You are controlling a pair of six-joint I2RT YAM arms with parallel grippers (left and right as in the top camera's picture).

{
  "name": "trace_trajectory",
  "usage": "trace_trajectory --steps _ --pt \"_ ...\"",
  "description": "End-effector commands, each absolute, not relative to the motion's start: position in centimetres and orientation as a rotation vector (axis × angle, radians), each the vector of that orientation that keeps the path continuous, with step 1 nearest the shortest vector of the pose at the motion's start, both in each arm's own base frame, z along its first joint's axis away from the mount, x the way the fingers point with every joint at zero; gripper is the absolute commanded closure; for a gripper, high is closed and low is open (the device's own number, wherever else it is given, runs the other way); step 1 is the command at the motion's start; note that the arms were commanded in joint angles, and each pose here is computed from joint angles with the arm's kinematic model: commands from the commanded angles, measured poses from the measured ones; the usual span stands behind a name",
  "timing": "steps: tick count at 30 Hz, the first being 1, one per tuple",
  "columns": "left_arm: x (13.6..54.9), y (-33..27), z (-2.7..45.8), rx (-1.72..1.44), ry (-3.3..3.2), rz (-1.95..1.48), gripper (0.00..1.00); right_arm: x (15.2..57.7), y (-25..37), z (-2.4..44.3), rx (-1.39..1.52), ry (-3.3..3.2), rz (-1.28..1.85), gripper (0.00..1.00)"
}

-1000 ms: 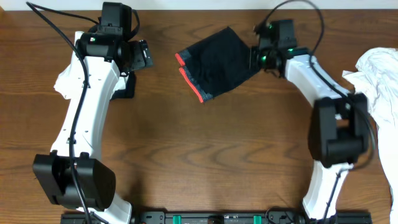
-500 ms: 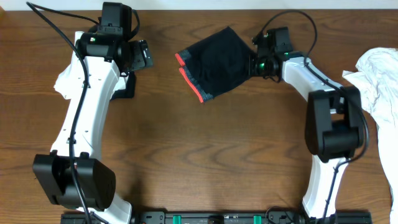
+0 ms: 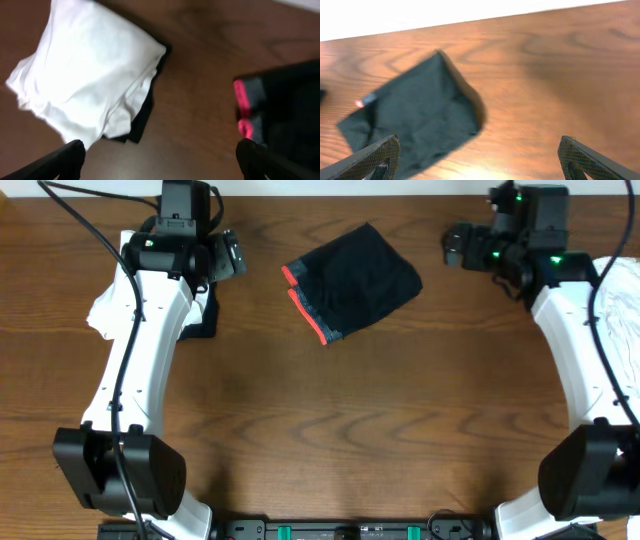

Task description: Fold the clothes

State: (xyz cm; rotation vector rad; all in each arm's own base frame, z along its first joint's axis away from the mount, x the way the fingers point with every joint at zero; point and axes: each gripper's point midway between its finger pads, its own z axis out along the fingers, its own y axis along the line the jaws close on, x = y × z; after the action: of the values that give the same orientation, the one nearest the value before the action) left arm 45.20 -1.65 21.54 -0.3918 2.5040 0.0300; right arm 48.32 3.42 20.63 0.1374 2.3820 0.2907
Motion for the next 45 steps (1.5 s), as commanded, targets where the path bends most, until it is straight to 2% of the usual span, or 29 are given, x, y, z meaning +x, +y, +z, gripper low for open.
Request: trace_trajectory --steps 1,4,8,10,11,12,13,15,20,25,30,36,37,39,40,41,45 --pt "45.6 -5.0 21.6 -0.345 2.524 -0.222 0.02 47.9 2.2 18.9 0.179 2.435 0.237 0.01" --pt "45.8 -9.5 21.1 -0.234 2.546 -0.47 0.02 47.6 2.1 18.7 0.182 2.448 0.236 0.01" --pt "45.7 -13.9 18.8 -0.131 2.598 -0.525 0.01 47.7 2.2 18.7 0.181 2.448 0.236 0.01" --pt "45.5 -16.1 17.5 -0.074 2.625 -0.537 0.05 47.6 2.2 18.7 0.181 2.448 0.236 0.01" --pt "45.5 -17.3 16.7 -0.045 2.636 -0.543 0.14 47.6 2.2 18.7 0.181 2.448 0.236 0.01" --pt "45.6 -18.4 16.0 -0.018 2.642 -0.549 0.34 47.7 2.2 18.7 0.181 2.448 0.236 0.01" --pt "45.6 -19.2 15.3 0.002 2.648 -0.553 0.49 47.7 2.2 18.7 0.181 2.448 0.236 0.01" --pt "45.8 -20.7 13.9 0.037 2.659 -0.56 0.66 47.7 2.2 18.7 0.181 2.448 0.236 0.01" --pt "46.2 -22.4 10.7 0.072 2.69 -0.56 0.68 47.7 2.2 18.7 0.181 2.448 0.236 0.01" --pt "47.3 -20.8 8.1 0.026 2.712 -0.428 0.68 47.7 2.2 18.7 0.181 2.448 0.236 0.01" --pt "49.1 -18.8 8.0 -0.024 2.65 -0.278 0.69 47.7 2.2 18.7 0.181 2.448 0.236 0.01" --pt "50.7 -18.3 8.3 -0.041 2.593 -0.275 0.69 47.7 2.2 18.7 0.181 2.448 0.236 0.01" --pt "50.9 -18.3 8.2 -0.045 2.59 -0.277 0.7 47.7 2.2 18.7 0.181 2.448 0.236 0.01" --pt "51.0 -18.2 8.3 -0.048 2.584 -0.277 0.81 47.7 2.2 18.7 0.181 2.448 0.236 0.01" --pt "51.0 -18.2 8.3 -0.047 2.582 -0.279 0.9 47.7 2.2 18.7 0.181 2.448 0.236 0.01" --pt "51.1 -18.3 8.6 -0.046 2.579 -0.286 0.94 47.7 2.2 18.7 0.181 2.448 0.236 0.01" --pt "51.0 -18.7 9.3 -0.035 2.566 -0.31 0.94 47.7 2.2 18.7 0.181 2.448 0.236 0.01"
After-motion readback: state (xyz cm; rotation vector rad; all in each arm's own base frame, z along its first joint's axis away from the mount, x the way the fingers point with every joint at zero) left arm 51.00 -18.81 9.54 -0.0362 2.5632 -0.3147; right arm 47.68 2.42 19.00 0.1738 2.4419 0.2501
